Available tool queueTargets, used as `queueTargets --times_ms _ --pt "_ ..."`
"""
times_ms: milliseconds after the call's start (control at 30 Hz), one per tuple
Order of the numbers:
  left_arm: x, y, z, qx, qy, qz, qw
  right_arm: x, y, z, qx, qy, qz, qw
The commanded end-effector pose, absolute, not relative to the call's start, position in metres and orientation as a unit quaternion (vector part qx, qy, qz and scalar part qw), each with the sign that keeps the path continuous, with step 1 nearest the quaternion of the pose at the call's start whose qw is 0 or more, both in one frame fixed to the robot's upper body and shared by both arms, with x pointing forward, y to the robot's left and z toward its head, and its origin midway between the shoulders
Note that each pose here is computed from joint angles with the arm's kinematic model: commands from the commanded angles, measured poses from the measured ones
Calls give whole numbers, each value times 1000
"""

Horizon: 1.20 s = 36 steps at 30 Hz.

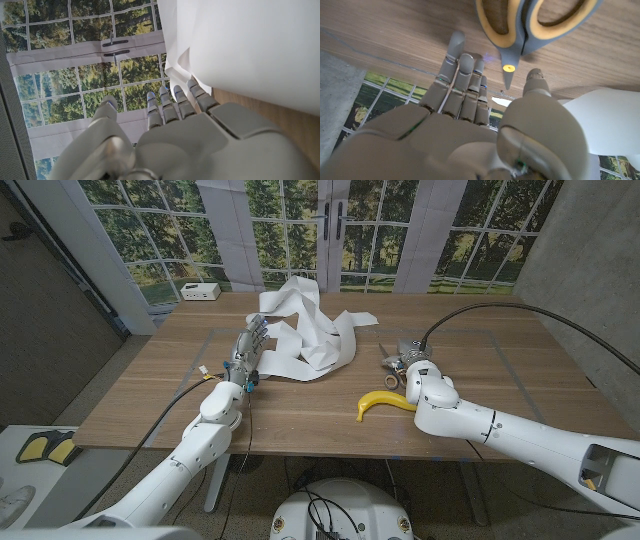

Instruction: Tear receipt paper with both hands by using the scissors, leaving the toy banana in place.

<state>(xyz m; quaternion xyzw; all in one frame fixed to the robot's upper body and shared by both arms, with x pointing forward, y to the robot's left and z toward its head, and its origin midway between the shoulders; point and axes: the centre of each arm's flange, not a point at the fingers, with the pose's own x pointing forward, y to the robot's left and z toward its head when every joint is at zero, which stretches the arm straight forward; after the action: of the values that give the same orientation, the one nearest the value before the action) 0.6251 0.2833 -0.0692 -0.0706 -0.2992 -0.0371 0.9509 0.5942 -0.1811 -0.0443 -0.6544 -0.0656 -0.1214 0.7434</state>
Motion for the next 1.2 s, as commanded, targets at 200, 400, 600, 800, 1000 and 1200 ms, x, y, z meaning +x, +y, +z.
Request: queueTargets --times_ms 200,400,600,800,1000,1200 --pt "627 282 -68 -71 -298 -38 951 598 -182 -47 -658 -66 -118 741" --pt "627 282 -68 -71 -298 -38 951 599 -181 -50 -658 -64 -116 741" --pt "627 281 -69 -71 -298 -38 951 599 -179 -52 -660 -68 -113 739" --pt "626 282 -70 -72 -298 -37 951 598 -177 -55 -660 -73 -111 739" --pt "626 283 -71 -72 -297 -36 951 597 -173 -59 -661 -78 -107 738" --pt "625 284 -72 -72 -297 -37 951 596 -171 -62 -662 -82 -107 737"
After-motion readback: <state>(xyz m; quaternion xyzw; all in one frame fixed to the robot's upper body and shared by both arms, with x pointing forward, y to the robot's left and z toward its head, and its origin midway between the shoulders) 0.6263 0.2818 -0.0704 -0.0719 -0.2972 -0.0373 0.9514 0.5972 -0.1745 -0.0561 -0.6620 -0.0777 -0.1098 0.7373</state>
